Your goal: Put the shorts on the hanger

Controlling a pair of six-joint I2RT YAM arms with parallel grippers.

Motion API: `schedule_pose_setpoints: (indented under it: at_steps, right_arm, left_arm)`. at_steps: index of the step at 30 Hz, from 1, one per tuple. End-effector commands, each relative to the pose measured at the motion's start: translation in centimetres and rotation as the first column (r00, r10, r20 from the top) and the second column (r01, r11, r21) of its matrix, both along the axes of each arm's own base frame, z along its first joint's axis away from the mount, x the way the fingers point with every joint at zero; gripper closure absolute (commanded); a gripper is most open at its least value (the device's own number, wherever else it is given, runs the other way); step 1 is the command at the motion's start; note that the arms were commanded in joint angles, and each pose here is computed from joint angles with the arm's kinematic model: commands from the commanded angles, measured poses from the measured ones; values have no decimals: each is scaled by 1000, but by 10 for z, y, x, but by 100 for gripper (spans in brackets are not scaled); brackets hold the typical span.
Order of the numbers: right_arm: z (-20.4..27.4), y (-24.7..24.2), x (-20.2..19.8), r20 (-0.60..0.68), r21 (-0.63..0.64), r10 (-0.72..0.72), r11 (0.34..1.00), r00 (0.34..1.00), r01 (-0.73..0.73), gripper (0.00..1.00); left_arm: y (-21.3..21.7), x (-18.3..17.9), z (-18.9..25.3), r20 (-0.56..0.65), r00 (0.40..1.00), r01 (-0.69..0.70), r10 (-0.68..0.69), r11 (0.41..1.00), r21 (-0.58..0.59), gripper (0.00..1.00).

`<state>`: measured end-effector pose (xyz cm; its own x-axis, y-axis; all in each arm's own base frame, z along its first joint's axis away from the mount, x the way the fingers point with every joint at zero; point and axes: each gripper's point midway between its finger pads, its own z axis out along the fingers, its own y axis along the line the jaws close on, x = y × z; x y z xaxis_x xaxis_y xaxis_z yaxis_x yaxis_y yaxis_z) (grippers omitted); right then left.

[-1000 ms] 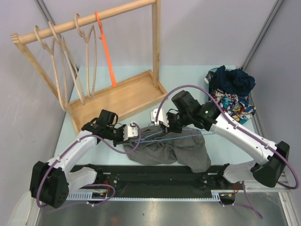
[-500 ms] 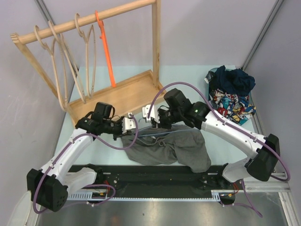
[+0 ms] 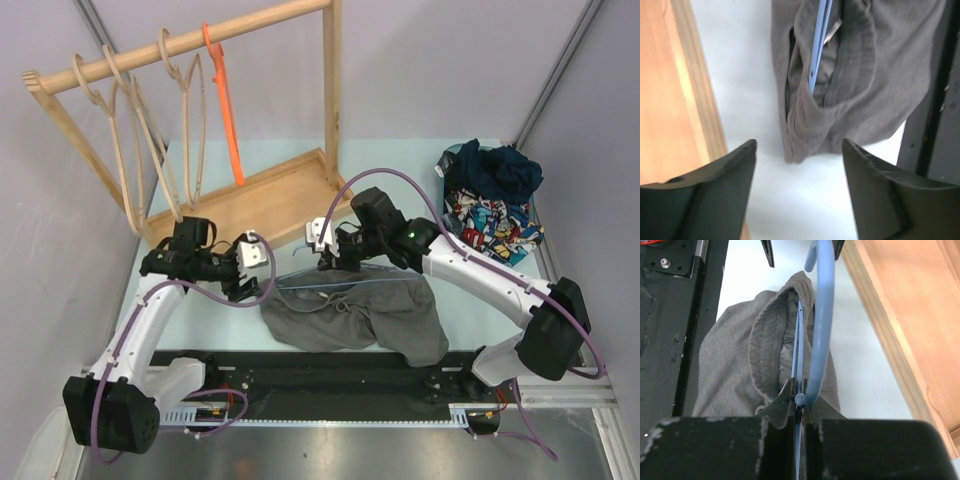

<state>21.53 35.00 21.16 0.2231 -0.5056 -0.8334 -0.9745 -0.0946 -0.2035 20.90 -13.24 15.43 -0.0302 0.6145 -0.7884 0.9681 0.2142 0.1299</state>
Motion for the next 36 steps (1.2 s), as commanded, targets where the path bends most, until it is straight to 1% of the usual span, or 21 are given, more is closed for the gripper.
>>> schedule_pose_setpoints:
  at_steps: [1,4,5,7,9,12,13,15,16,18,19,20,21,23,24,27,30,31,33,34,36]
  right_arm:
    - [28,11,-2,55,116,61,991,997,-67,100]
    - [28,11,-5,67,119,80,989,995,-87,100]
    - [29,11,-6,71,122,83,988,994,-92,100]
    - [31,12,-6,79,129,86,987,993,-95,100]
    - [33,14,-6,83,137,85,986,993,-96,100]
    - [40,17,-6,88,161,77,983,993,-91,100]
    - [43,17,-6,94,169,74,982,993,-89,100]
    - [47,17,-7,93,177,68,981,993,-84,100]
    - [46,16,-7,90,174,66,981,994,-81,100]
    - [48,13,-7,87,171,52,983,995,-66,100]
    - [46,9,-6,75,164,38,985,996,-50,100]
    - [47,6,-2,74,156,12,987,997,-24,97]
    - [52,0,-2,69,160,-8,987,998,-4,78]
    - [55,-18,3,47,145,-67,988,997,60,50]
    - [69,-28,1,29,168,-110,980,993,104,29]
    - [94,-64,10,-38,208,-275,938,961,277,1]
    - [104,-99,26,-109,216,-432,869,895,445,0]
    - [98,-106,30,-171,190,-476,843,863,503,0]
    - [81,-126,47,-234,122,-562,793,794,597,8]
    - [58,-130,51,-288,41,-586,782,757,621,10]
    - [35,-138,56,-323,-48,-613,772,721,634,13]
  left_arm:
    - [7,-11,-15,18,996,90,-90,996,14,19]
    - [2,3,-19,80,992,100,-100,995,15,14]
    - [0,4,-25,59,993,97,-98,995,15,15]
    - [-13,8,-25,78,988,134,-135,991,10,18]
    - [-23,8,-29,45,989,142,-142,990,0,22]
    - [-43,7,-32,46,983,179,-179,984,-11,37]
    - [-51,5,-32,53,978,201,-200,979,-17,51]
    - [-55,1,-34,33,977,213,-212,977,-22,65]
    - [-57,-2,-35,26,976,219,-218,975,-24,80]
    - [-57,-4,-33,14,978,210,-210,977,-34,100]
    - [-56,-5,-32,16,978,208,-207,978,-32,100]
    - [-55,-7,-33,15,978,210,-210,977,-30,100]
    - [-55,-7,-33,16,978,209,-209,977,-30,100]
    - [-52,-9,-32,31,977,212,-211,977,-18,100]
    - [-51,-11,-32,33,977,212,-212,977,-12,100]
    - [-48,-12,-30,52,975,218,-218,976,4,100]
    - [-48,-12,-27,66,973,222,-222,975,8,100]
    - [-48,-12,-24,77,970,230,-230,973,10,100]
    - [-48,-11,-21,111,964,238,-240,971,25,100]
    - [-48,-11,-19,124,962,241,-243,970,27,100]
    - [-49,-14,-17,131,957,255,-258,966,37,100]
